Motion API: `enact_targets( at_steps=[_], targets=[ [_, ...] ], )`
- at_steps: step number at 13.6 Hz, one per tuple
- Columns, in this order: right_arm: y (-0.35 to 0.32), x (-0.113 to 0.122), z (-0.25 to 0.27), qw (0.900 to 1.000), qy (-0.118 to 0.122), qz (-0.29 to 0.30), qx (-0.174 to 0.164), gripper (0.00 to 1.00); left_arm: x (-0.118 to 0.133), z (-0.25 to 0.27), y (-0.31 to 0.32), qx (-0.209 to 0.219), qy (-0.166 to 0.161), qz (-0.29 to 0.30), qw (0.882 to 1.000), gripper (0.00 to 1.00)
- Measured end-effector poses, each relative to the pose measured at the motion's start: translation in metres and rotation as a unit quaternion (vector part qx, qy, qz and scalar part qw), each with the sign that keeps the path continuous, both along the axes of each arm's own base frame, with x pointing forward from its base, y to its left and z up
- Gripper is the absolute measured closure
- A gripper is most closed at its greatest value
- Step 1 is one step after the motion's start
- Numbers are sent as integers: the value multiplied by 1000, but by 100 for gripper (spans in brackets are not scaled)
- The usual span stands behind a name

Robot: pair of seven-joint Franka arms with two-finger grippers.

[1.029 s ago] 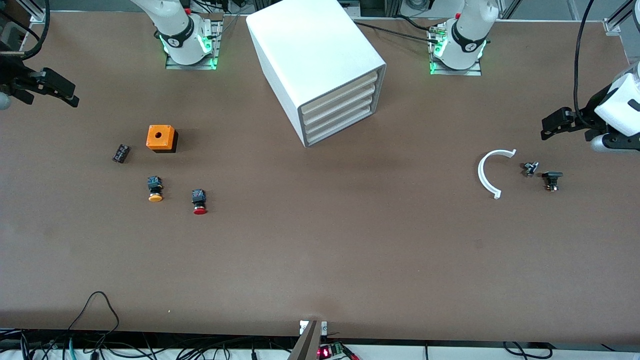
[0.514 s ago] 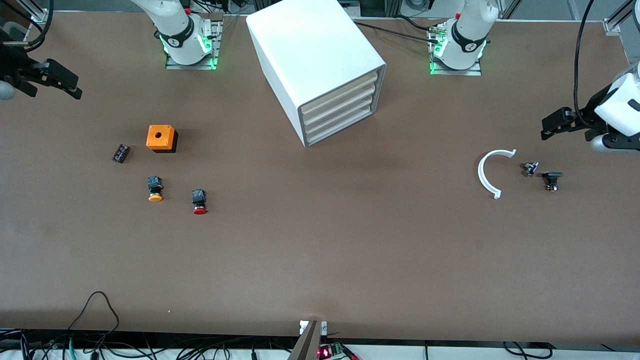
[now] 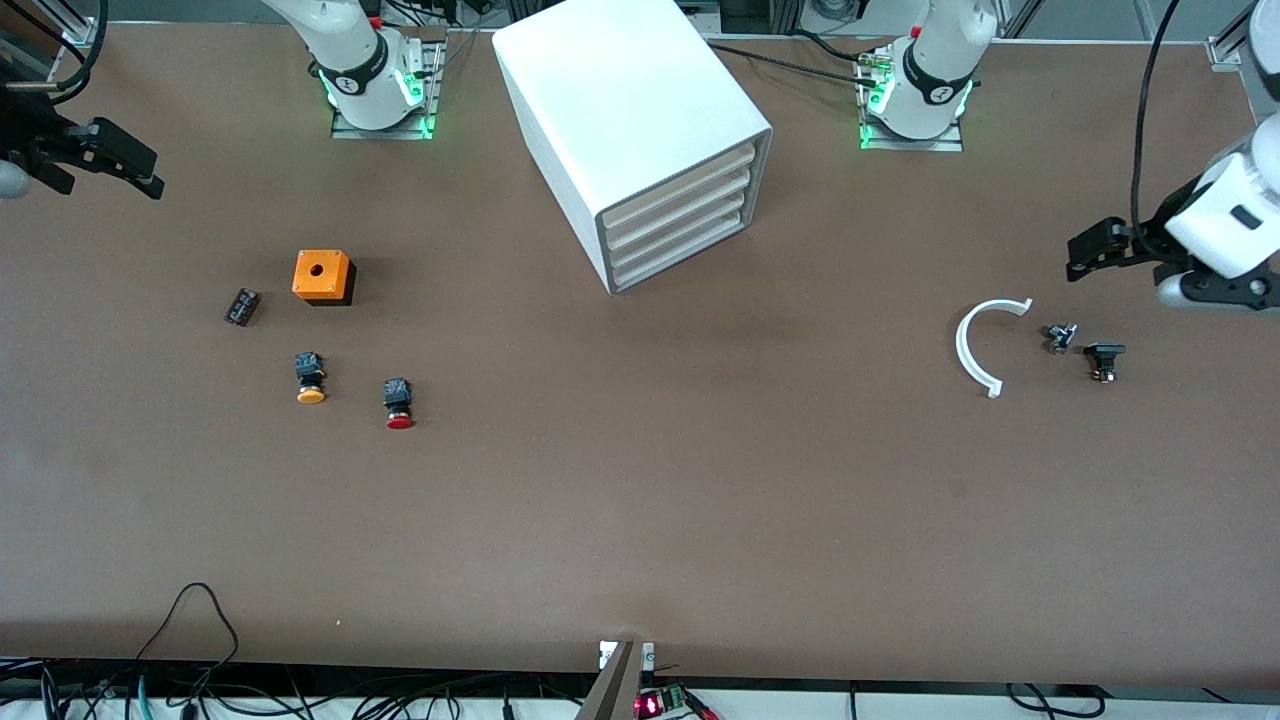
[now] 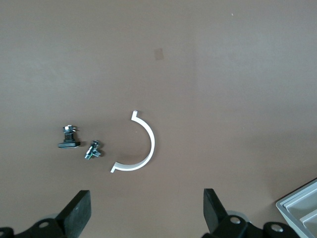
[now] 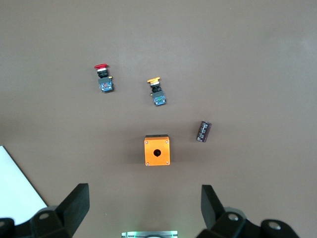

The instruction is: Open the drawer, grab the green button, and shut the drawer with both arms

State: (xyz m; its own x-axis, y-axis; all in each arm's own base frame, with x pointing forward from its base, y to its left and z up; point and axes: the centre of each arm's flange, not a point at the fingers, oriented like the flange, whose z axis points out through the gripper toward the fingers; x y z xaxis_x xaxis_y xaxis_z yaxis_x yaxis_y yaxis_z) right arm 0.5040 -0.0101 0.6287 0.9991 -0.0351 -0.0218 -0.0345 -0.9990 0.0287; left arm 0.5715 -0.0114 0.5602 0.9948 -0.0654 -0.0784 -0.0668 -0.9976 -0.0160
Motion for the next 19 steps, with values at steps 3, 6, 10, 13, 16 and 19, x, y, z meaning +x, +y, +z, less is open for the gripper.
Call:
enact_targets(
  at_steps=[3,6,10,13,16,19],
  targets=[
    [0,1,-1,1000,1,0,0,0,10,-37,-22,-4,34,-18,999,0],
    [1,4,-5,1000,1,0,0,0,17,-96,-67,-19,87,-50,995,0],
    [18,11,-12,1000,2,16,-2,0,23,-188,-87,-130,169,-54,975,0],
    [32,22,-31,999,18,28,-4,0,15,-245,-108,-252,220,-20,942,0],
    [50,48,-69,998,49,41,-9,0,-14,-310,-133,-376,260,-26,889,0],
    [51,65,-88,997,62,40,-12,0,-51,-355,-171,-441,289,-57,848,0]
  ],
)
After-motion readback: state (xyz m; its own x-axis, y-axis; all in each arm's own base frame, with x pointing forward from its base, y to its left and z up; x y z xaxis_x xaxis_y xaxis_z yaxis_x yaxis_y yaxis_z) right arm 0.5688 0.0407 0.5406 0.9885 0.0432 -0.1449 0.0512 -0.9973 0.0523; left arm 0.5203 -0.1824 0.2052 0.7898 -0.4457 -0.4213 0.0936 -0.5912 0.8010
